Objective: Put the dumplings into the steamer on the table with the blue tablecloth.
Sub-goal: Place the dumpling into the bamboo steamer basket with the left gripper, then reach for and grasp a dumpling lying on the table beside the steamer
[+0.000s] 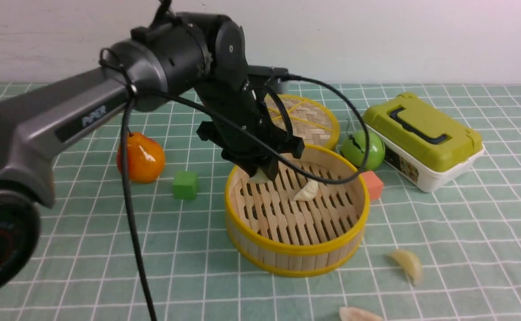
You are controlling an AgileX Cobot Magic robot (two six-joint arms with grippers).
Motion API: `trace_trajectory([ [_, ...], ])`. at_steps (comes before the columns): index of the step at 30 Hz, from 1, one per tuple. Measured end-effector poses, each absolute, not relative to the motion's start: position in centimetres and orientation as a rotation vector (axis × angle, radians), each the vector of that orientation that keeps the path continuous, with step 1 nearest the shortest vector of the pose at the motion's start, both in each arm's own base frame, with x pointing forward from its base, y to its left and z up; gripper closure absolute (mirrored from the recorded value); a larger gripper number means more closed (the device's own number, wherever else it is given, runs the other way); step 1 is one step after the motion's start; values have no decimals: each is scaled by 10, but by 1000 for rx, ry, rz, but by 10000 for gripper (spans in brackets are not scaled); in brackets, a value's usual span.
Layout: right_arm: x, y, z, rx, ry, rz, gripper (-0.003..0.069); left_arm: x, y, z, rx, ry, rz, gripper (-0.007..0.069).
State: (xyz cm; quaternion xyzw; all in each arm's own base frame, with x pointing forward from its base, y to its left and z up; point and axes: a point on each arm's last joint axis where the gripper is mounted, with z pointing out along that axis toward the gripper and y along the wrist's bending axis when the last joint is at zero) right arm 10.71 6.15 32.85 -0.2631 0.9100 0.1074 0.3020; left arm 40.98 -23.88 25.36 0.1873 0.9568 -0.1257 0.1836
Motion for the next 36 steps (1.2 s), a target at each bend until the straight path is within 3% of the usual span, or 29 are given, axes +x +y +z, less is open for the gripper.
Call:
trace_trajectory([
  [3,121,68,319,-708,2484,276,562,427,-242,219,484,2749,-319,399],
  [8,139,77,307,-711,2543,270,554,435,-245,202,476,2761,-296,397],
  [12,158,85,292,-713,2598,260,519,437,-246,204,475,2747,-299,286],
  [13,164,88,288,-714,2611,257,496,437,-245,208,481,2754,-292,232],
  [17,184,97,279,-714,2637,249,393,432,-241,243,506,2756,-261,137],
  [20,209,109,276,-738,2632,248,286,422,-234,301,502,2657,-275,126],
  [21,211,110,276,-742,2631,249,279,419,-233,310,500,2638,-280,127],
  [24,241,127,266,-812,2647,271,197,389,-216,386,476,2479,-327,196],
  [28,266,144,238,-887,2713,312,172,349,-195,443,452,2361,-364,380],
  [33,270,164,204,-1044,2774,333,169,302,-168,458,462,2370,-343,615],
  [36,263,183,186,-1177,2781,306,169,271,-152,441,479,2452,-320,639],
])
